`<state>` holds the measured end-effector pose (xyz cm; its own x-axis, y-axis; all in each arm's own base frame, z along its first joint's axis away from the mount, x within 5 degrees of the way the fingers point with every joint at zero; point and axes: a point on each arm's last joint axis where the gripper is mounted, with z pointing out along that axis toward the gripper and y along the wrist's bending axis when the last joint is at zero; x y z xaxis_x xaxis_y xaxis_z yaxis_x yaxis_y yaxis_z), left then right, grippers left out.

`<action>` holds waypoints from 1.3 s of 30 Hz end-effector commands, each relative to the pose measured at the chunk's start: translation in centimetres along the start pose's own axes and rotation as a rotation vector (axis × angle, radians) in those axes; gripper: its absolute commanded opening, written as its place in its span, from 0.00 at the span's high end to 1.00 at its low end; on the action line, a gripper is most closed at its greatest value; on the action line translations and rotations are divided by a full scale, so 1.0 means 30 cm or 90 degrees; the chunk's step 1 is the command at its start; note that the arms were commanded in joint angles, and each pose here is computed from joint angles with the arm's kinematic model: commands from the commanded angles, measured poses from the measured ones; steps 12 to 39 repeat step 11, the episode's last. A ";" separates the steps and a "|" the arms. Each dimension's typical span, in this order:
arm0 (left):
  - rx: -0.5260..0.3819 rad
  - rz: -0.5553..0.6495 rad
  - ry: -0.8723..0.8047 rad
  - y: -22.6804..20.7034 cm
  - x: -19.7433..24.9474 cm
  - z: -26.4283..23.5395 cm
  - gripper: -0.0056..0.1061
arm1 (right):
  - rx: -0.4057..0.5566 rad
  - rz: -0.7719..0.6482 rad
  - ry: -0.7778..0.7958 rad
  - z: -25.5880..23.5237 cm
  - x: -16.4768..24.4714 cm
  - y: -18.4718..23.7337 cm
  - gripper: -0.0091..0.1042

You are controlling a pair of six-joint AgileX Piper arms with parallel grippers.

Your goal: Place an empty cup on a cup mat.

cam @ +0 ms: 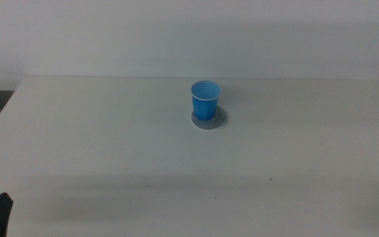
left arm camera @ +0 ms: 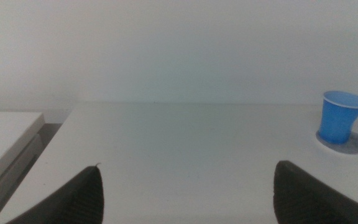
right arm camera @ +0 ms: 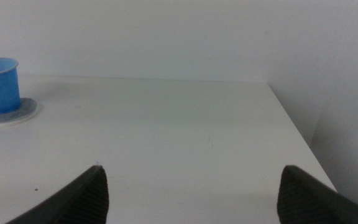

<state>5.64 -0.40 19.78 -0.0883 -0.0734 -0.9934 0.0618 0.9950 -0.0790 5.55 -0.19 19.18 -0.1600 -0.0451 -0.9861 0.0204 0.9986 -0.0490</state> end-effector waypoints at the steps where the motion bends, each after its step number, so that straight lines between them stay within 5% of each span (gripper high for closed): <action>1: -0.001 -0.004 -0.015 0.000 -0.007 -0.001 0.11 | 0.001 -0.006 -0.005 0.000 0.001 0.000 0.10; 39: -0.004 0.012 -0.017 0.001 -0.007 -0.001 0.11 | 0.001 -0.006 -0.005 0.000 0.001 0.000 0.10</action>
